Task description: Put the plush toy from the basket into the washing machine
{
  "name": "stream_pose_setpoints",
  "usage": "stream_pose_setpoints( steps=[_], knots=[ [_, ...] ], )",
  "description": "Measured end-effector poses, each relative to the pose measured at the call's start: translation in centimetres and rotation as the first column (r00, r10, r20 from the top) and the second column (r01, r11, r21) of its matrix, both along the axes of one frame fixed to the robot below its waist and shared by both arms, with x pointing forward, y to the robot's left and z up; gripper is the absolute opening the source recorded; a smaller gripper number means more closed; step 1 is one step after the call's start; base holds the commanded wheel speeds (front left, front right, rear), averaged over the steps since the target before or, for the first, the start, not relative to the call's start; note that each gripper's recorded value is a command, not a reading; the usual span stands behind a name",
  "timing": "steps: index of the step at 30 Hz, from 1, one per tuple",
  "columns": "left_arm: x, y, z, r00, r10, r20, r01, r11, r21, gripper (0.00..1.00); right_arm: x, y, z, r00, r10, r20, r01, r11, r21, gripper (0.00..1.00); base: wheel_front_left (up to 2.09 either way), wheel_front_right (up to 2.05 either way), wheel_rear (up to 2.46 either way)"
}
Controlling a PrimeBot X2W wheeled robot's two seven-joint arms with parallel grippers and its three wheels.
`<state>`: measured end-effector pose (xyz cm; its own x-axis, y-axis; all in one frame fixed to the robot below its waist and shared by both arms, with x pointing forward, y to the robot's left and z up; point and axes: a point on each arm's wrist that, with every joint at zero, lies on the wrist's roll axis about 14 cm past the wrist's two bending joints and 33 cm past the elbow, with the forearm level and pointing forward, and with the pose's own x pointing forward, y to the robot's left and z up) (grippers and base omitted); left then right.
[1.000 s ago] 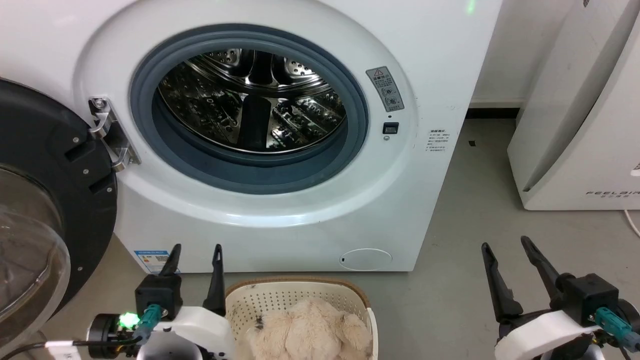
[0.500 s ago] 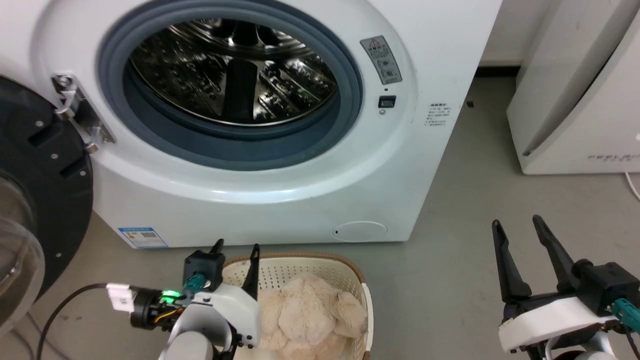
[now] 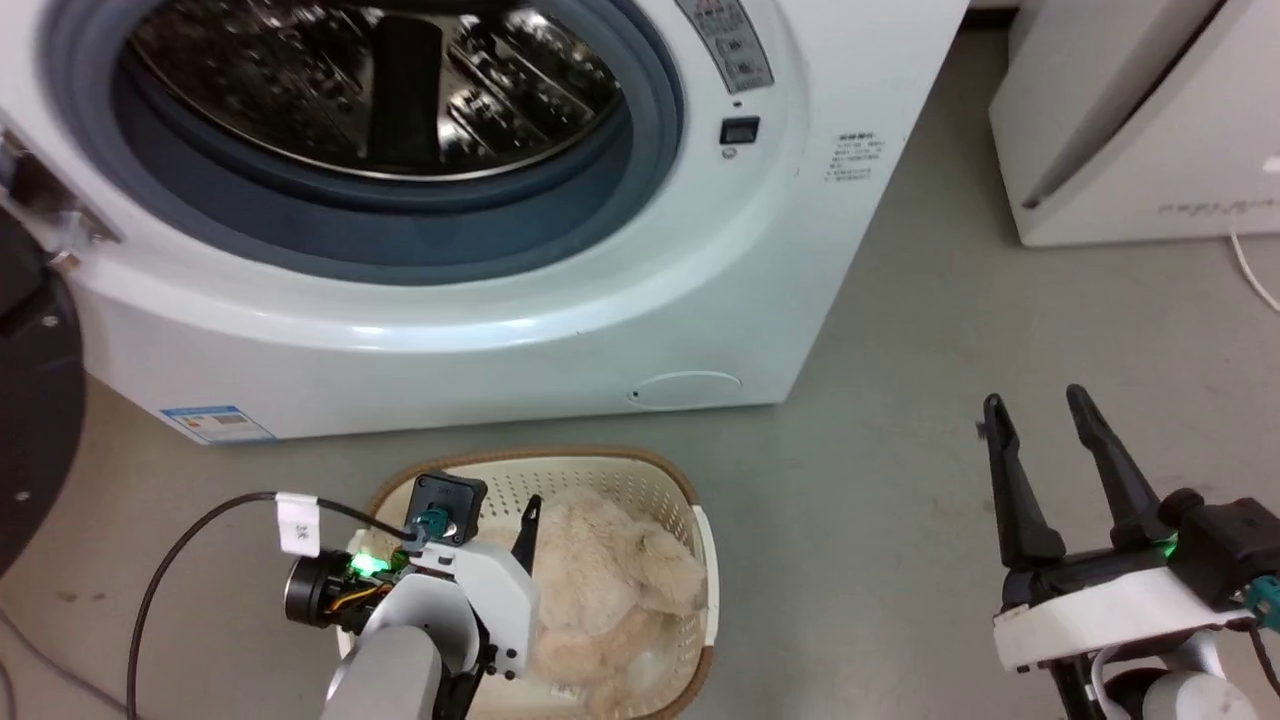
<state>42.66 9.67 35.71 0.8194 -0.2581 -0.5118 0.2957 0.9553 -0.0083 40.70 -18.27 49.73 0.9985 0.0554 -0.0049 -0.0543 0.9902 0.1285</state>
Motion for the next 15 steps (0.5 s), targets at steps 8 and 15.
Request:
stream_pose_setpoints(
  steps=[8,15],
  knots=[
    [0.1,-1.4,-4.1,0.988,-0.072,-0.134,0.077,0.997,0.029,1.00,1.1,-0.9,-1.4,0.999,-0.029,-0.020,0.030,0.999,0.018,1.00,0.00,0.00,0.00],
    [-0.4,-1.8,-8.3,0.954,-0.136,-0.267,0.160,0.985,0.069,1.00,2.4,-1.5,-2.8,0.998,-0.044,-0.036,0.045,0.999,0.025,1.00,0.00,0.00,0.00]
  ],
)
